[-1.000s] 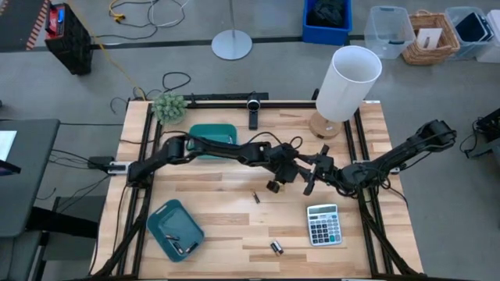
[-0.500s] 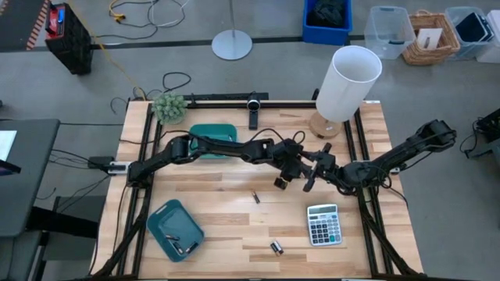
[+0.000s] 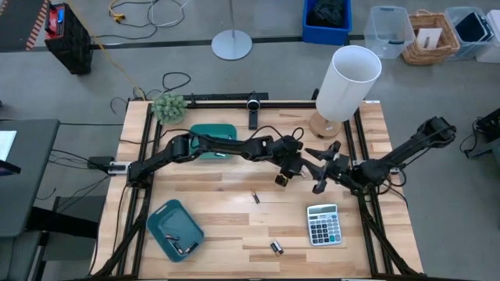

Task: Sort batteries
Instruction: Put the middle silver battery into the green bin

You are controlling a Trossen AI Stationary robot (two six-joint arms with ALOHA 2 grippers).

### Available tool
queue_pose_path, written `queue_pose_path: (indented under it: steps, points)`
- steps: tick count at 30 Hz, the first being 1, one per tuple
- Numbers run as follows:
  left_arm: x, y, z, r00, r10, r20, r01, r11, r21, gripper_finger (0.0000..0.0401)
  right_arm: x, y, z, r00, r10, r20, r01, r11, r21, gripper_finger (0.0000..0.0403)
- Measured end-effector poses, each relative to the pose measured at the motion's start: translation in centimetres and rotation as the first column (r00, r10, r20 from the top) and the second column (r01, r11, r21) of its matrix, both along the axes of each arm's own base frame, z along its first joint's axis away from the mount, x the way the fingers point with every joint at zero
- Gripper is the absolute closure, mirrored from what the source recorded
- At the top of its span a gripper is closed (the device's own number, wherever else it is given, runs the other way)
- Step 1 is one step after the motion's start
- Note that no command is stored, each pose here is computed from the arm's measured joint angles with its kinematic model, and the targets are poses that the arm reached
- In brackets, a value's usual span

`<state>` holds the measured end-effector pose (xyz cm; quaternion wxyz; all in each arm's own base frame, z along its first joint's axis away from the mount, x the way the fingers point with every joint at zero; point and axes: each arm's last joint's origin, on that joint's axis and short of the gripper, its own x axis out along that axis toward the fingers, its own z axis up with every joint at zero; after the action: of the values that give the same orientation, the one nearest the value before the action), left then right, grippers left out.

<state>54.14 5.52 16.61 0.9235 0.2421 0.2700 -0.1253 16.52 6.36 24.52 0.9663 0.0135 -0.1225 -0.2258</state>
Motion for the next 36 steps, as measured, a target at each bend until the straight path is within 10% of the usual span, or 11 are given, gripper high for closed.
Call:
queue_pose_path:
  steps: [36]
  points:
    - [2.1, 1.6, -4.7, 0.976, 0.009, -0.218, -0.039, 0.990, -0.134, 0.0224, 0.1, 0.0, 0.0, 1.000, -0.019, -0.010, 0.018, 1.000, -0.021, 0.0211]
